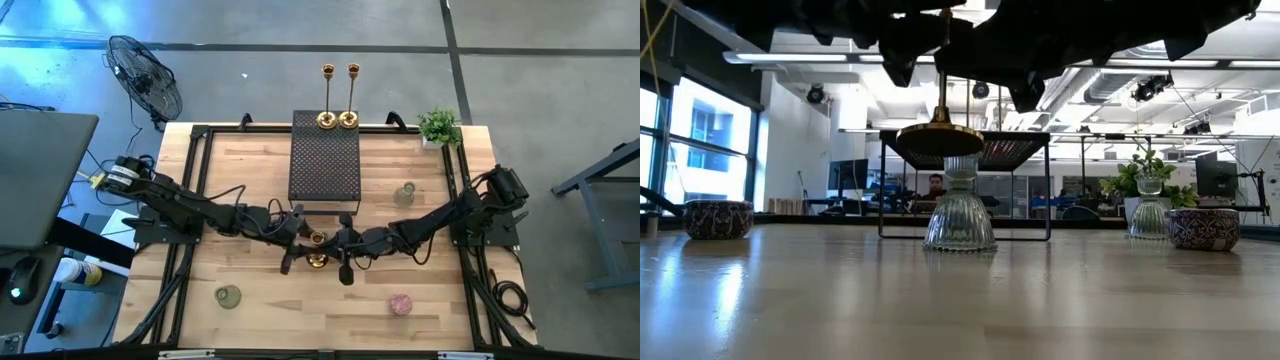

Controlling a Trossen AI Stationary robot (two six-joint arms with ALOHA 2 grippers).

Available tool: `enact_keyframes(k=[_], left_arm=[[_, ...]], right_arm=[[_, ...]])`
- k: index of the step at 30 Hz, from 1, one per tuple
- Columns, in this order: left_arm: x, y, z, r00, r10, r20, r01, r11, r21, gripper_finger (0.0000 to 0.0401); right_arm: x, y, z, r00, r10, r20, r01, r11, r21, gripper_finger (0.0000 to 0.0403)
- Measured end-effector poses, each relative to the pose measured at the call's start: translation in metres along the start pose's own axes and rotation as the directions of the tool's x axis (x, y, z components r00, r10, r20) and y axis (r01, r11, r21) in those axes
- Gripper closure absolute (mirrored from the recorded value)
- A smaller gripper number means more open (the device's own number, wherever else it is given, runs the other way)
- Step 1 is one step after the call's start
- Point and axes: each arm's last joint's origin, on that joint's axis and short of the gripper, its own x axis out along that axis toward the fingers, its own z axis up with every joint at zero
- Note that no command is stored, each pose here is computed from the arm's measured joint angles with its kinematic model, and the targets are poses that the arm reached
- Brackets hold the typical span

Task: Pick & Place candle stick holders
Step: Put the gold candle holder on the shelf

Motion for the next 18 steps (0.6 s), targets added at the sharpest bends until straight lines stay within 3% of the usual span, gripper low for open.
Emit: enact_keyframes(k=[7,14,18], left_arm=[[0.000,-0.001,0.001,1.000,-0.020,0.008,0.020,0.998,0.065,0.0369],[-0.002,-0.002,0.005,0.999,-0.026,0.024,0.024,0.997,0.076,0.0365],[-0.013,-0.003,0.023,0.996,-0.012,0.086,0.004,0.996,0.089,0.0365]], right_arm=[[0.000,0.000,0.000,1.000,-0.002,-0.001,0.002,0.999,-0.033,0.0378],[-0.002,0.006,-0.003,1.000,-0.015,-0.015,0.014,0.998,-0.058,0.0293],[-0.005,0.015,-0.008,0.999,-0.017,-0.041,0.013,0.997,-0.076,0.0233]])
